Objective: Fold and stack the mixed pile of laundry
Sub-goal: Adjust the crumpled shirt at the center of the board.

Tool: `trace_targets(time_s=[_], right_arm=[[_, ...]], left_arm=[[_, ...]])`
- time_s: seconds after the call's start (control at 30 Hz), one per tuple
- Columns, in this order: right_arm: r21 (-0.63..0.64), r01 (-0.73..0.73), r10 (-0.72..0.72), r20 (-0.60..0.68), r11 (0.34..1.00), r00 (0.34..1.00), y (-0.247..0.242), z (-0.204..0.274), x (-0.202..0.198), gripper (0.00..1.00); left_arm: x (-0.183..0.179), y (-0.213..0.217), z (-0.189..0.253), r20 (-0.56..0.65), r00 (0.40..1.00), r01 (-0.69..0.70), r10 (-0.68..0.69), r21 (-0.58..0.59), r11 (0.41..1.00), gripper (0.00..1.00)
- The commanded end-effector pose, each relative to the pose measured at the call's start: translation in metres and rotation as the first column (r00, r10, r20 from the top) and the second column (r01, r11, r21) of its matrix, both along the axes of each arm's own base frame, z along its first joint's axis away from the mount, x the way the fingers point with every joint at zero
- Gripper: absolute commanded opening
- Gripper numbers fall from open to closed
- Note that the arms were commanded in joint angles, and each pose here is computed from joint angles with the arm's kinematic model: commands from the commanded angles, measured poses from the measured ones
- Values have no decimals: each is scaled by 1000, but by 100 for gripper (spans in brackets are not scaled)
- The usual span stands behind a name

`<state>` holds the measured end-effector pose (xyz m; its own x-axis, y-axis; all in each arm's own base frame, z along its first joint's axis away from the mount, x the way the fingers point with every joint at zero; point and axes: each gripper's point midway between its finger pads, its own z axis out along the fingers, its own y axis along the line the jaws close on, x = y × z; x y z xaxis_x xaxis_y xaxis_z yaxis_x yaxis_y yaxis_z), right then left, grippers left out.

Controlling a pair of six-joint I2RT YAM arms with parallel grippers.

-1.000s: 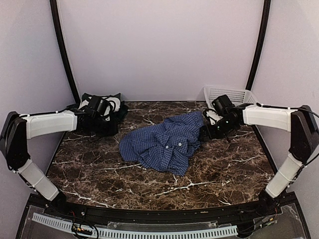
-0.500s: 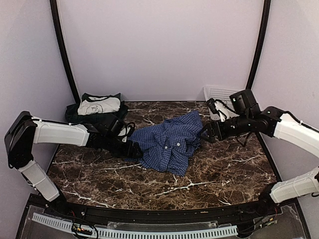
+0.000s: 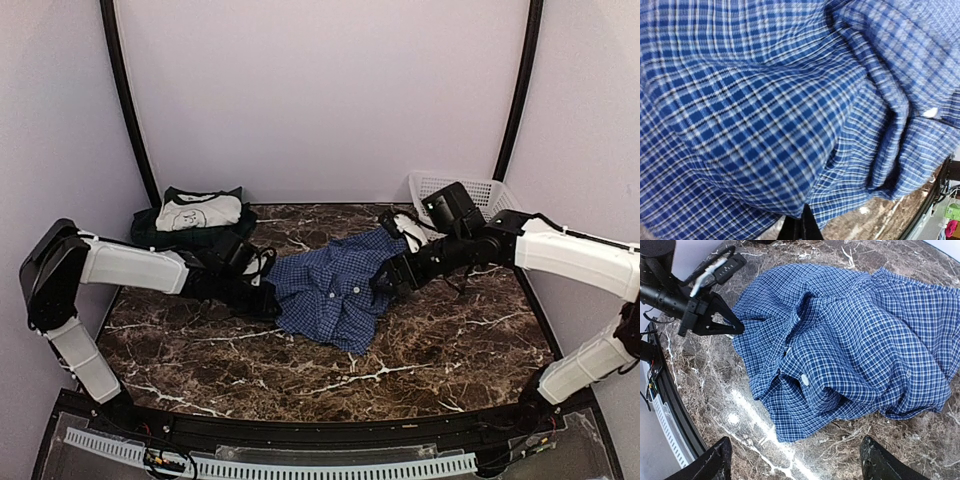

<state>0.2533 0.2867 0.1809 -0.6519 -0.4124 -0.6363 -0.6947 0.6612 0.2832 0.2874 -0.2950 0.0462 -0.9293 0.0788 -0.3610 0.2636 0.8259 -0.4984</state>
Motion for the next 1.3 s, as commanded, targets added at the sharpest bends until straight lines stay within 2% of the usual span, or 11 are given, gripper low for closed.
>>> trace_targets(time_s=[0.0,0.17,0.33,0.47,0.57,0.67,0.73,0.87,1.07,1.17,1.27], right_arm=[[48,-28,23,100,998,995,5,32,2,85],[68,-31,21,145,997,989,1,48,0,85],[101,-48,28,194,994,981,0,71,-2,86],[162,-100,68,196,982,978,12,79,-8,86],[196,-128,95,171,972,981,28,75,-7,86],[197,-151,127,129,969,983,50,61,1,86],[165,-153,135,114,974,984,66,53,9,85],[58,-142,139,53,988,989,99,16,20,86],[-95,-36,34,-25,995,999,102,-52,43,90],[-188,20,-35,-79,982,996,81,-90,54,87],[-212,53,-78,-111,976,991,56,-104,51,83]], left_arm=[[6,16,106,213,976,-17,37,-97,995,0],[-9,19,196,350,937,82,-13,-185,979,0],[-11,12,256,445,895,154,-33,-238,959,0],[-10,3,283,486,872,209,-53,-272,939,0],[-10,-3,279,474,877,230,-76,-277,933,0],[-7,3,256,429,901,176,-57,-244,954,0],[-1,22,233,378,925,51,24,-186,981,0],[-18,72,181,270,948,-155,166,-60,986,0],[-56,122,106,116,957,-278,266,107,954,0],[-60,135,90,93,951,-307,296,164,937,13],[-46,146,107,156,930,-353,332,140,925,42]])
